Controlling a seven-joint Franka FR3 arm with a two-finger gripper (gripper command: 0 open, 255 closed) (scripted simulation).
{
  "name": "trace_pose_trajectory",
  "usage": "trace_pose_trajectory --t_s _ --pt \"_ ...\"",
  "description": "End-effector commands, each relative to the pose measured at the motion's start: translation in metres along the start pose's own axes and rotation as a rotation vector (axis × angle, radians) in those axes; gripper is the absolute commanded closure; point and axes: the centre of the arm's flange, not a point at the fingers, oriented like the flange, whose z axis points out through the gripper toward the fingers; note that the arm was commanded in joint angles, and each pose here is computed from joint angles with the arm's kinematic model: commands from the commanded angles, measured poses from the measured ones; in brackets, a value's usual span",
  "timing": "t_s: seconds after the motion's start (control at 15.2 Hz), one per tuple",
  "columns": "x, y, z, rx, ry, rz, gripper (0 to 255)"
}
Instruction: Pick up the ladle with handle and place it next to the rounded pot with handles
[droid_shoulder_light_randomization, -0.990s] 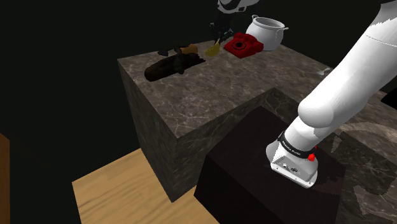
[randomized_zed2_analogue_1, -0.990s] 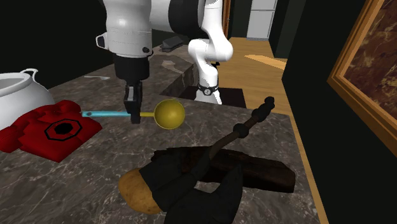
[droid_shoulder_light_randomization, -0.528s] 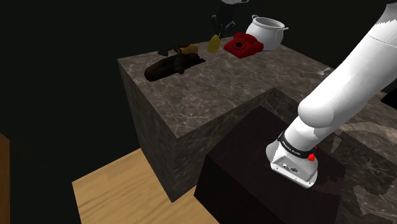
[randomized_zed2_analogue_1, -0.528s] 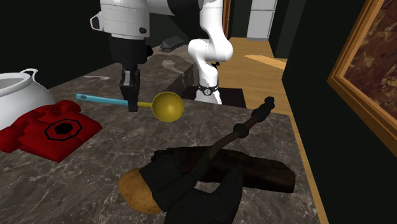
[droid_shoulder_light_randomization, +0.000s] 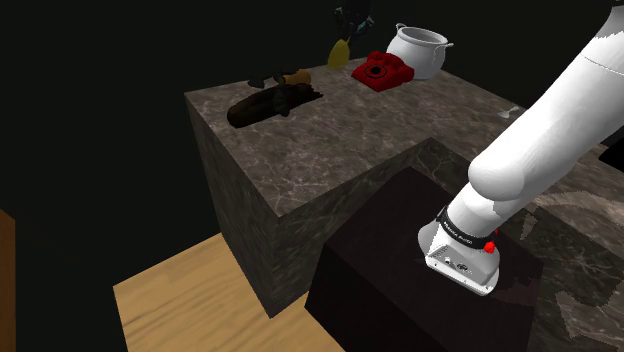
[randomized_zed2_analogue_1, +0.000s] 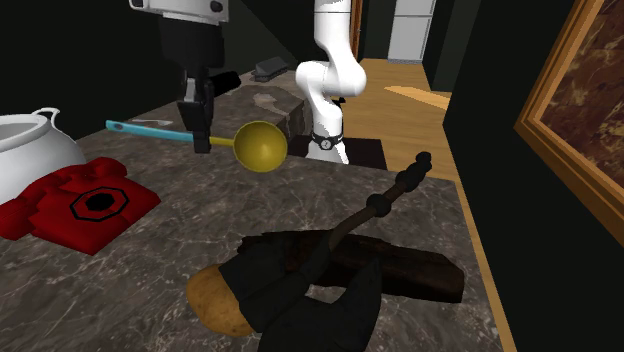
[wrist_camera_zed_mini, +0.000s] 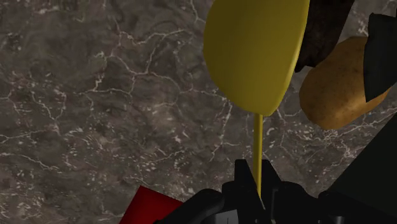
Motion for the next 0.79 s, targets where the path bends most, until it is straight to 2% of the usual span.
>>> trace_pose_trajectory --t_s 0.0,0.59,0.73 --pt "0.001 -0.001 -0.011 0.000 0.000 0.000 255" --pt "0.007 -0.005 -0.053 0.000 0.000 0.000 255" --pt "0.021 0.017 -0.053 0.000 0.000 0.000 255"
